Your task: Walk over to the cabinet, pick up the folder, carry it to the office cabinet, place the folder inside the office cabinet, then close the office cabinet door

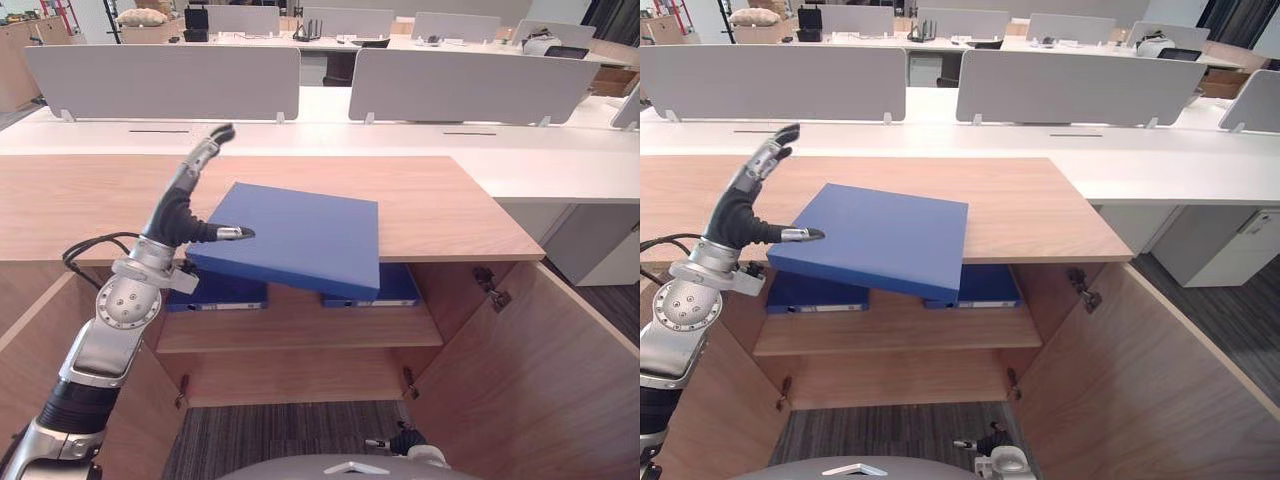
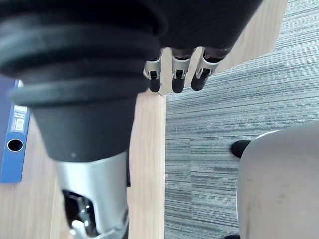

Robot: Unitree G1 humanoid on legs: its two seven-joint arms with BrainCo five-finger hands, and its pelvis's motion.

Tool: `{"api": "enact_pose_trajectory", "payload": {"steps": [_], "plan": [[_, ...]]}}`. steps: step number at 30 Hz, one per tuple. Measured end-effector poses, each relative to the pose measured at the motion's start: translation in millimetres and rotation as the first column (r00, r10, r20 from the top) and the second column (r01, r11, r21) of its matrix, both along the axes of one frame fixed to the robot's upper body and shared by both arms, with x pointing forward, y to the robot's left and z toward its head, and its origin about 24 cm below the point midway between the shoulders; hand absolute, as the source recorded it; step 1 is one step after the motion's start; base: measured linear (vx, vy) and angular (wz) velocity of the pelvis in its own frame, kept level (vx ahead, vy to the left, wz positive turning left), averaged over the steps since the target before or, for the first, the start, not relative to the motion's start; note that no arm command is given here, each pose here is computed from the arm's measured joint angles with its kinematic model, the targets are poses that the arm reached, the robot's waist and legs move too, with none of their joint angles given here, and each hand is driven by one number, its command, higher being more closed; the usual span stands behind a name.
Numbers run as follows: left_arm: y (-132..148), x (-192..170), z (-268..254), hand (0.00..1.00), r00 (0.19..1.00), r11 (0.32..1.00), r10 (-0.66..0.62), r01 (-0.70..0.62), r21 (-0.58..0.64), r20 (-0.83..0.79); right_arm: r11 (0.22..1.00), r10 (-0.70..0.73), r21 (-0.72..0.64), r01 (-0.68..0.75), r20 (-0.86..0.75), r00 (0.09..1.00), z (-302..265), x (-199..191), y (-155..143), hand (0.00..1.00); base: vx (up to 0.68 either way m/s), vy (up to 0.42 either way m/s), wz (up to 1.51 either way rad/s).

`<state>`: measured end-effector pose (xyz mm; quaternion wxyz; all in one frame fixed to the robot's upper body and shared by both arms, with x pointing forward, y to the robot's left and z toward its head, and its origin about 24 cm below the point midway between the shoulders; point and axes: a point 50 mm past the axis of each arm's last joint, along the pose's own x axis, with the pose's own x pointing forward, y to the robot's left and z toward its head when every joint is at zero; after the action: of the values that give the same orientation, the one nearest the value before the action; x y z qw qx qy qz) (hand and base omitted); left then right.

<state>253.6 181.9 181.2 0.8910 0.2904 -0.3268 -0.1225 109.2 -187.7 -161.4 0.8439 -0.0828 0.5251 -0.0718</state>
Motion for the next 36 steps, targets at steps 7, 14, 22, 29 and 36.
{"api": "enact_pose_trajectory", "payload": {"steps": [7, 14, 22, 29, 36], "plan": [[0.5, 1.6, 5.9, 0.0, 1.0, 0.998, -0.005, 0.004, 0.057, 0.018, 1.0, -0.008, 0.001, 0.008, -0.012, 1.0, -1.2, -4.3, -0.7, 0.0, 0.0, -0.001, -0.02], [-0.8, 4.5, 18.2, 0.0, 0.996, 0.995, 0.012, -0.02, 0.096, 0.087, 1.0, -0.013, 0.003, 0.014, -0.014, 1.0, -1.4, -5.6, -1.1, 0.0, -0.03, 0.004, -0.06], [-50.5, -53.5, -9.4, 0.0, 0.949, 0.947, -0.315, 0.315, 0.069, -0.007, 0.999, -0.034, 0.015, 0.034, 0.0, 0.999, -0.7, -3.8, -0.9, 0.0, 0.0, 0.006, -0.01], [-53.6, -53.9, -46.7, 0.0, 0.946, 0.935, -0.278, 0.307, 0.18, -0.166, 1.0, -0.029, 0.011, 0.029, 0.0, 1.0, -0.9, -5.1, -1.3, 0.0, -0.01, -0.007, 0.0], [-55.7, -54.6, -50.1, 0.0, 0.963, 0.914, -0.237, 0.265, 0.307, -0.125, 1.0, -0.029, 0.01, 0.029, 0.0, 1.0, -0.9, -5.2, -1.3, 0.0, 0.0, 0.0, 0.0]]}}
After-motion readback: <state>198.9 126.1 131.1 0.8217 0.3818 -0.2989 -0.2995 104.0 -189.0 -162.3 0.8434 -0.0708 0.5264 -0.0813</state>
